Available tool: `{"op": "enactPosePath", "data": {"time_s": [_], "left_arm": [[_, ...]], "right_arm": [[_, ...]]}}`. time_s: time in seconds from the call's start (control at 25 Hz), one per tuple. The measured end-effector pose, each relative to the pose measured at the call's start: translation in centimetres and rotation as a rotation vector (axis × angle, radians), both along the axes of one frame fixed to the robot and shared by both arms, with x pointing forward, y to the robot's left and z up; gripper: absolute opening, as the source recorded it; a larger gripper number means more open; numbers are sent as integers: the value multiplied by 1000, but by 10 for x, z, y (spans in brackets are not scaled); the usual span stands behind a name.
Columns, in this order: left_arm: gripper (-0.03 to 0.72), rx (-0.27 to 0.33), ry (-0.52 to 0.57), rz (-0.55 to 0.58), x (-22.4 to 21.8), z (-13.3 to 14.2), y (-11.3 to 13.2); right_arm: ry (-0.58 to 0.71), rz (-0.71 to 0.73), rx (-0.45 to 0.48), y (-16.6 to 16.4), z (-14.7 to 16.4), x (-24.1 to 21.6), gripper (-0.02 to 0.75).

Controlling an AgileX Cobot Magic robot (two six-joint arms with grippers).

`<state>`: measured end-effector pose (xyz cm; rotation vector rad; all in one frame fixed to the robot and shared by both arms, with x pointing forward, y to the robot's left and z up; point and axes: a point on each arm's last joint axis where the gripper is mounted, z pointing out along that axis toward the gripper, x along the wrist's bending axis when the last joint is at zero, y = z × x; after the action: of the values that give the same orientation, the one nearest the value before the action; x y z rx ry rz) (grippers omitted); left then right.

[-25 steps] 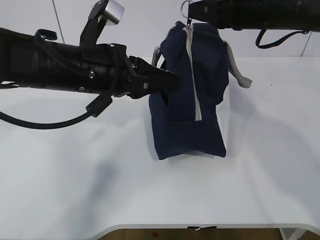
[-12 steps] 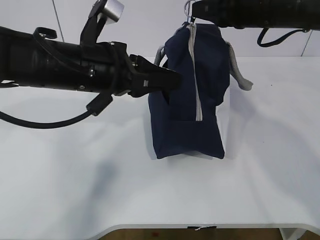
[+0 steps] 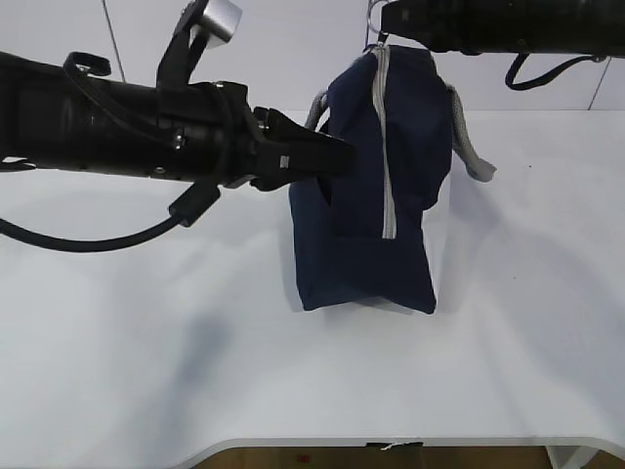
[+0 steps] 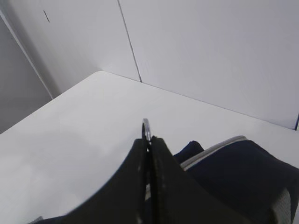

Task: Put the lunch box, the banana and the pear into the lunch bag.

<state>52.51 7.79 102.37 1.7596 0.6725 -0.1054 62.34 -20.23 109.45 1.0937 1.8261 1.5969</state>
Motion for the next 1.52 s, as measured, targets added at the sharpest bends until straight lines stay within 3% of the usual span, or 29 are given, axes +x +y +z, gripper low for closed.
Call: {"op": "enactPosePath", "data": {"time_s": [1.52], "left_arm": [[-5,-30,22,11,3,2,1]], "right_arm": [[-19,-85,-34,1,3,20,6]]}}
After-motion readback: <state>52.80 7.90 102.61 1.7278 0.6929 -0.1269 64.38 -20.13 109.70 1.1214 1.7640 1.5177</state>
